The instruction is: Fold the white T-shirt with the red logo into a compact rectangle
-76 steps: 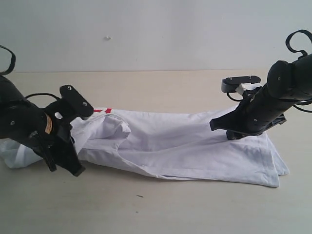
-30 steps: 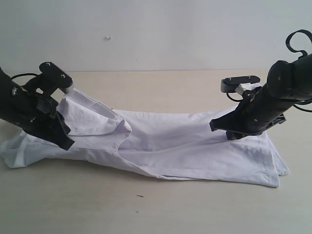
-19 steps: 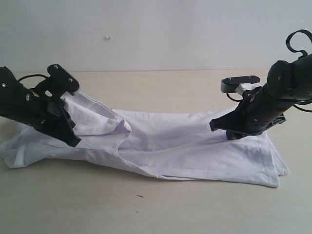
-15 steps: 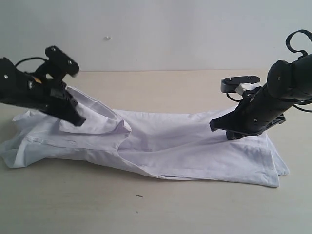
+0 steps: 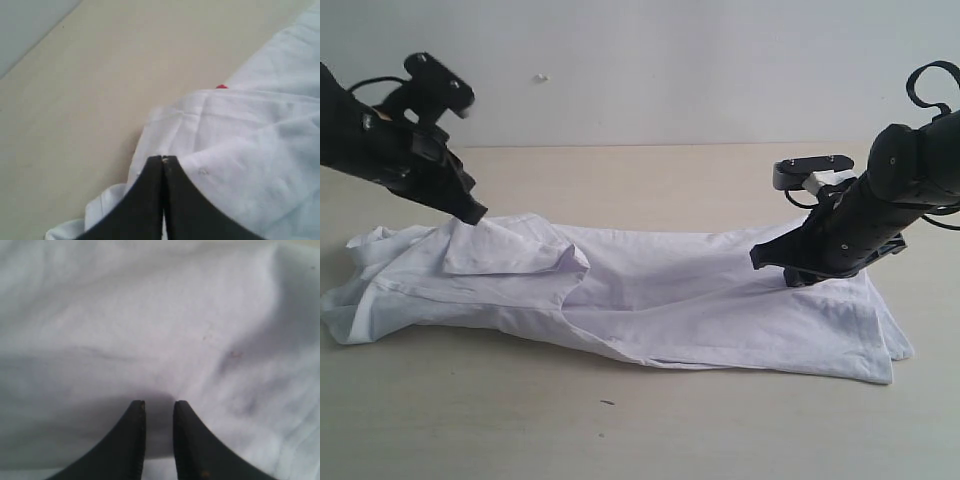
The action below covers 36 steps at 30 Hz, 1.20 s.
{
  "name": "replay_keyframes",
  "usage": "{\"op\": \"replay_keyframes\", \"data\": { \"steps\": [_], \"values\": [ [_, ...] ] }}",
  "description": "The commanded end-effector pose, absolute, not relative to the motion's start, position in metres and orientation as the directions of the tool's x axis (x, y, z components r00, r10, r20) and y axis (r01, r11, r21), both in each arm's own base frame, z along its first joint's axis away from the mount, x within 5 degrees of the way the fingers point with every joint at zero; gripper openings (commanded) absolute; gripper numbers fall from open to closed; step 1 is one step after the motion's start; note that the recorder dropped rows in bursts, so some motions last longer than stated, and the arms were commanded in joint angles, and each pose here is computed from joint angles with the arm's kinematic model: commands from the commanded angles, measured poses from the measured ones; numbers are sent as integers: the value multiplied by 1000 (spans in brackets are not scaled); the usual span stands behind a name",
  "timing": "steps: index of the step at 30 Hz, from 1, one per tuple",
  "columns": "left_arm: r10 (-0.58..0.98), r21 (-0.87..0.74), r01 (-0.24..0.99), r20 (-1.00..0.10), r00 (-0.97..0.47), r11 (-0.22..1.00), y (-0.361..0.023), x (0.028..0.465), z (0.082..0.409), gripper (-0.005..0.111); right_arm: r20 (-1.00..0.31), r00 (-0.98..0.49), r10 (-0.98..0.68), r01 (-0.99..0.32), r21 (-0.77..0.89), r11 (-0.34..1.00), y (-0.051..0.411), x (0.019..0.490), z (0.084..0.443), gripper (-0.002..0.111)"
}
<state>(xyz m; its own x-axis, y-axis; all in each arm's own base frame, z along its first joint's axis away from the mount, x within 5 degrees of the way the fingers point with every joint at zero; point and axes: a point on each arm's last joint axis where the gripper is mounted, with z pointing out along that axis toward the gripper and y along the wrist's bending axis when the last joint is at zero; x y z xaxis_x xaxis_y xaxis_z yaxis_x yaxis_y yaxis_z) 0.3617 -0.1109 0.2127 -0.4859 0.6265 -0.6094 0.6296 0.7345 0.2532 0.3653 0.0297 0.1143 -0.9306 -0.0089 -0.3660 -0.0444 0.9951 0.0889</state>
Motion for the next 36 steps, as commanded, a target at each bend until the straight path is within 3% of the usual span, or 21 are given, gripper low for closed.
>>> {"op": "replay_keyframes", "data": {
  "steps": [1, 7, 12, 17, 22, 27, 32, 36],
  "values": [
    [637, 211, 671, -598, -486, 711, -110, 335, 244, 0, -377, -926, -21, -55, 80, 995, 28, 366, 117, 22],
    [774, 151, 802, -413, -481, 578, -117, 295, 208, 0, -369, -929, -22, -56, 82, 995, 28, 365, 117, 22],
    [812, 283, 772, -343, -472, 569, -101, 296, 172, 0, -358, -933, -21, -55, 85, 995, 28, 364, 116, 22],
    [906, 394, 824, -283, -313, 408, -108, 299, 154, 0, -374, -927, -19, -54, 82, 995, 28, 365, 117, 22],
    [908, 486, 794, -373, -190, 366, -122, 312, 149, 0, -376, -926, -21, -55, 80, 995, 28, 366, 117, 22],
    [942, 502, 823, -319, -109, 265, -124, 317, 128, 0, -383, -924, -24, -58, 77, 995, 28, 366, 117, 22],
    [850, 535, 719, -505, -149, 444, -135, 343, 156, 0, -383, -924, -24, -58, 77, 995, 28, 366, 117, 22],
    [817, 537, 683, -555, -155, 495, -140, 354, 170, 0, -387, -922, -24, -57, 76, 995, 28, 367, 117, 22]
  ]
}}
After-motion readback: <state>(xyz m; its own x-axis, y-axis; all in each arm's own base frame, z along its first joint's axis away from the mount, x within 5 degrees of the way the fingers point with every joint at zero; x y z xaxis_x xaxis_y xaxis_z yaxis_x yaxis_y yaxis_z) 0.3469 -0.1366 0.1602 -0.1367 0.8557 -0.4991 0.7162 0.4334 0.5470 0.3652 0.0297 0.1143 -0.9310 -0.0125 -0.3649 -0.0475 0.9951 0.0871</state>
